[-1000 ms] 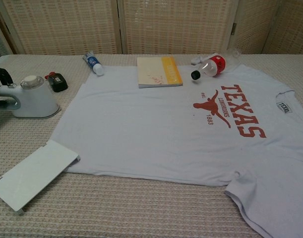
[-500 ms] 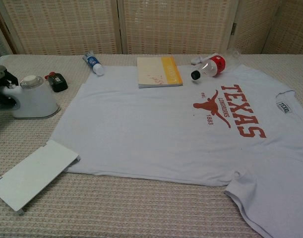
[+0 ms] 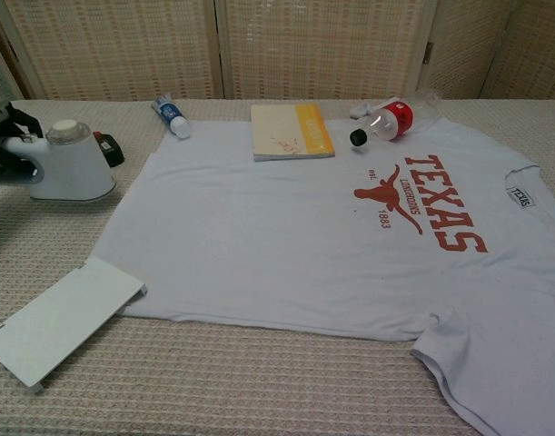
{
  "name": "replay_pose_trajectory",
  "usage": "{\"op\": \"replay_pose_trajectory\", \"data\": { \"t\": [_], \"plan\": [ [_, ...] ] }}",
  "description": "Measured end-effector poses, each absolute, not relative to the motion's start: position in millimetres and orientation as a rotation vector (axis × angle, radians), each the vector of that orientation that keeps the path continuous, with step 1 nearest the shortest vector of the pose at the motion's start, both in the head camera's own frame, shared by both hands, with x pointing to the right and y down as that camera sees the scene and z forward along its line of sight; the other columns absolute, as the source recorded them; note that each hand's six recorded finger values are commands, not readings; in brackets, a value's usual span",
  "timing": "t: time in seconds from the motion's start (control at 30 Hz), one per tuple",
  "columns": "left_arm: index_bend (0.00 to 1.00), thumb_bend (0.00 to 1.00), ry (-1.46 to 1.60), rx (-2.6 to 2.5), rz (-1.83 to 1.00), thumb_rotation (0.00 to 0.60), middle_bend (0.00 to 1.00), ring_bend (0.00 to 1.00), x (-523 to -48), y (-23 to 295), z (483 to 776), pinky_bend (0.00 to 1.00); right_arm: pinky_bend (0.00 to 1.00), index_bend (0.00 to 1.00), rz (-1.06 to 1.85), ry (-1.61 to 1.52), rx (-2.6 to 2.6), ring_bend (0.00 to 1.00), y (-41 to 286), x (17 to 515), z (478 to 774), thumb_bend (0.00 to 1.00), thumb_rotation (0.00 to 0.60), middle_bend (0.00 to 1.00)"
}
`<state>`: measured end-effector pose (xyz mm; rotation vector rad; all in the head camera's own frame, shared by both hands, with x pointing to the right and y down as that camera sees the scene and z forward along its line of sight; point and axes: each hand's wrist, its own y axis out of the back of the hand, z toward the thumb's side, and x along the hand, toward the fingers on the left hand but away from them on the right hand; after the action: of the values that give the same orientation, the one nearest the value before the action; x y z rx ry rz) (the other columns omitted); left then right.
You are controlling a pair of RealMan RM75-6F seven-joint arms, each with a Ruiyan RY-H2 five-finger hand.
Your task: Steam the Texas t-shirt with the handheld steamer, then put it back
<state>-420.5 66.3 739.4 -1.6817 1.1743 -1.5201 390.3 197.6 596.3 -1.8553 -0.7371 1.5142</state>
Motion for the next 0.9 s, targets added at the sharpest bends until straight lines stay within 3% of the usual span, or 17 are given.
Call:
{"op": "replay_pose_trajectory", "data": {
  "t": [0.17, 0.3, 0.47, 0.9],
  "plan": [
    [0.9, 0.35, 1.233, -1.699, -1.416, 0.6, 1.0, 0.89, -416, 63, 723, 0.68, 0.0, 0.0, 1.482, -0.627, -1.967, 0.0, 196, 367, 617, 0.73, 0.587, 0.05],
    [0.9, 0.35, 1.24, -1.743, -1.332, 0.6, 1.0, 0.89, -400, 63, 712, 0.68, 0.0, 0.0, 1.439, -0.536, -2.071, 0.0, 198, 346, 632, 0.85, 0.475, 0.02],
    [0.9, 0.35, 1.208, -1.82, -1.236, 0.6, 1.0, 0.89, -367, 67, 700, 0.68, 0.0, 0.0, 1.388, -0.454, -2.168, 0.0, 203, 327, 652, 0.87, 0.427, 0.02],
    [0.9, 0.35, 0.953, -1.97, -1.027, 0.6, 1.0, 0.89, -235, 77, 686, 0.68, 0.0, 0.0, 1.346, -0.36, -2.229, 0.0, 225, 317, 693, 0.87, 0.423, 0.02]
  ]
}}
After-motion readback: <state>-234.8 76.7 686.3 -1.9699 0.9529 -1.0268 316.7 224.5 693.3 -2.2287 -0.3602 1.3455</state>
